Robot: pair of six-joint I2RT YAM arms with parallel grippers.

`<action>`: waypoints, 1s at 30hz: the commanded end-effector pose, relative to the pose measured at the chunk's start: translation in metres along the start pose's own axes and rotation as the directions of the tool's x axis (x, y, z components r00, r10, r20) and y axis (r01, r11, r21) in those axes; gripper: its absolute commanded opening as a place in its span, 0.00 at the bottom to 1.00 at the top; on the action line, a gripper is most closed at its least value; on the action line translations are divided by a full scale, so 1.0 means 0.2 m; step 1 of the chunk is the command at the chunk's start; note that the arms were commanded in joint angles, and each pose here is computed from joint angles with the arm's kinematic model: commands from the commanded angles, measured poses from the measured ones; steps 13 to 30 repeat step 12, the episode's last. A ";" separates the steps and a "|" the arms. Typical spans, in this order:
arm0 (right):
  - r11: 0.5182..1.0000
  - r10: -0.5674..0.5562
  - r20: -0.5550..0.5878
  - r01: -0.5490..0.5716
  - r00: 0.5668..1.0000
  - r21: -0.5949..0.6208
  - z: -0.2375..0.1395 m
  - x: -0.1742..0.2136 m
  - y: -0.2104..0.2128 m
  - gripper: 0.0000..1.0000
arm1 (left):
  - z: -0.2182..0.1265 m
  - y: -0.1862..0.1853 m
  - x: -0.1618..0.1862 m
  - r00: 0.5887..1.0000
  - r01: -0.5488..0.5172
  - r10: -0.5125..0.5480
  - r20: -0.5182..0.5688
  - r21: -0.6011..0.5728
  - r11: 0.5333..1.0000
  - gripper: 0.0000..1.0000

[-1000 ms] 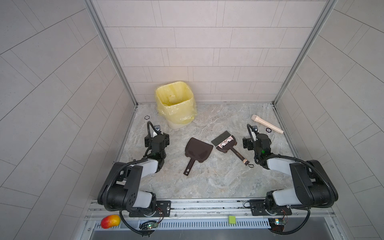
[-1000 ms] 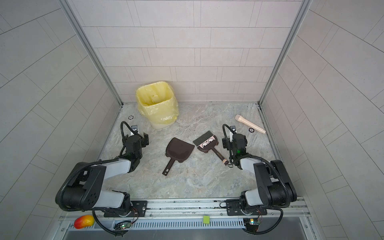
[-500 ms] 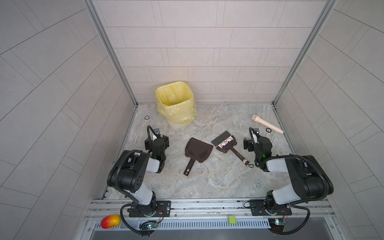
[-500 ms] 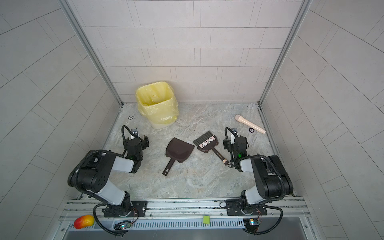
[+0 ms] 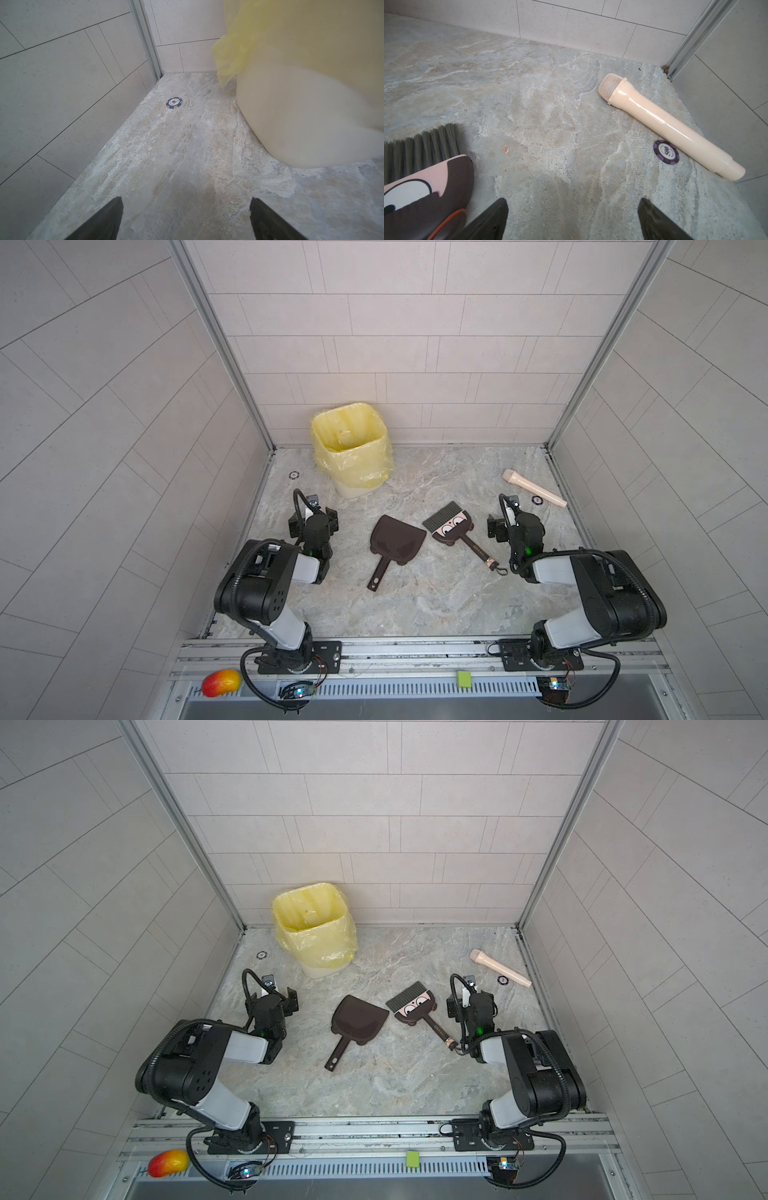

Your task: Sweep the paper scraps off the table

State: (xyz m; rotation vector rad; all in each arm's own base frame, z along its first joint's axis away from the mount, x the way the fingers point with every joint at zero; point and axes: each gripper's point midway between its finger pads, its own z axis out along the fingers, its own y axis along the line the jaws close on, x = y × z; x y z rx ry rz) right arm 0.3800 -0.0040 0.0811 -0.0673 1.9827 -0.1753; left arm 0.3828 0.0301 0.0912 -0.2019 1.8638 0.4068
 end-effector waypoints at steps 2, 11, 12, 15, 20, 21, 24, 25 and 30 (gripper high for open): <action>1.000 0.007 0.029 -0.007 1.000 0.005 0.01 -0.05 -0.01 0.99 | 0.01 0.01 -0.03 1.000 0.016 -0.016 0.017 -0.009 1.000 1.00; 1.000 0.006 0.025 -0.006 1.000 0.002 0.01 -0.05 -0.01 0.99 | 0.04 0.00 -0.01 1.000 0.019 -0.019 -0.017 0.011 1.000 1.00; 1.000 0.006 0.023 -0.006 1.000 0.002 0.01 -0.05 -0.01 0.99 | 0.03 0.01 -0.02 1.000 0.021 -0.021 -0.009 0.013 1.000 1.00; 1.000 0.006 0.023 -0.006 1.000 0.002 0.01 -0.05 -0.01 0.99 | 0.03 0.01 -0.02 1.000 0.021 -0.021 -0.009 0.013 1.000 1.00; 1.000 0.006 0.023 -0.006 1.000 0.002 0.01 -0.05 -0.01 0.99 | 0.03 0.01 -0.02 1.000 0.021 -0.021 -0.009 0.013 1.000 1.00; 1.000 0.006 0.023 -0.006 1.000 0.002 0.01 -0.05 -0.01 0.99 | 0.03 0.01 -0.02 1.000 0.021 -0.021 -0.009 0.013 1.000 1.00; 1.000 0.006 0.023 -0.006 1.000 0.002 0.01 -0.05 -0.01 0.99 | 0.03 0.01 -0.02 1.000 0.021 -0.021 -0.009 0.013 1.000 1.00; 1.000 0.006 0.023 -0.006 1.000 0.002 0.01 -0.05 -0.01 0.99 | 0.03 0.01 -0.02 1.000 0.021 -0.021 -0.009 0.013 1.000 1.00; 1.000 0.006 0.023 -0.006 1.000 0.002 0.01 -0.05 -0.01 0.99 | 0.03 0.01 -0.02 1.000 0.021 -0.021 -0.009 0.013 1.000 1.00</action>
